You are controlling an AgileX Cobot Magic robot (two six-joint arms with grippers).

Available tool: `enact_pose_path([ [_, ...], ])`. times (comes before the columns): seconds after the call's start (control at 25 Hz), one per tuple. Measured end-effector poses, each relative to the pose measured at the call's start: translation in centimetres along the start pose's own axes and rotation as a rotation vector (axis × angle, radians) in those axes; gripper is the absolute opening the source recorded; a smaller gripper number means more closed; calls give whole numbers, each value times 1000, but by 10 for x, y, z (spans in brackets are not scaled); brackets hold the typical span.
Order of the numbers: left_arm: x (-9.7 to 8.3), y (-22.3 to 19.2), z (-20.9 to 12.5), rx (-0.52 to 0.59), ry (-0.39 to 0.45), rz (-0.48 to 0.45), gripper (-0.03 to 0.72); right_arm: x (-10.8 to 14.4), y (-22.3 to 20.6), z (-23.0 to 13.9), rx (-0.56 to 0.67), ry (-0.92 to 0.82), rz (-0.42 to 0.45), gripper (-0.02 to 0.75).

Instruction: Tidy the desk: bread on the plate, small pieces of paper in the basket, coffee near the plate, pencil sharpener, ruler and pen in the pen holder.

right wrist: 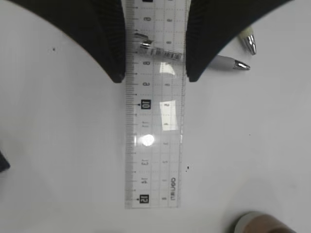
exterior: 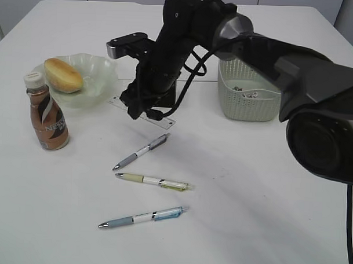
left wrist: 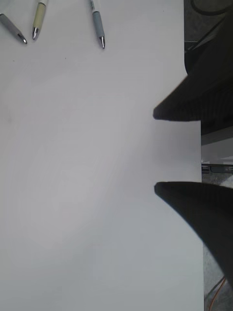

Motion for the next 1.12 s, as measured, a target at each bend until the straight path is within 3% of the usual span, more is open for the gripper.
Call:
enact_pose_path([
  [0.28,0,0,0,1,1,-4,307,-8,22,1,19,-128,-123,251],
  [0.96,0,0,0,1,1,-4,307,10,100,24,-129,-154,-141,251],
  [1.12,0,0,0,1,1,-4,307,12,120,29,-179,-140,-179,251],
])
Point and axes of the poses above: a point on each arm's last joint axis where the gripper is mounted, y pointing back along that axis away from the gripper, x along the wrist's bending axis when the last joint is at zero, z = x × y, the point moved 1 cm from there along -y, pointing out along that axis toward the gripper, and after that the axes turned 2 degrees about y, right-handed, at the moved point
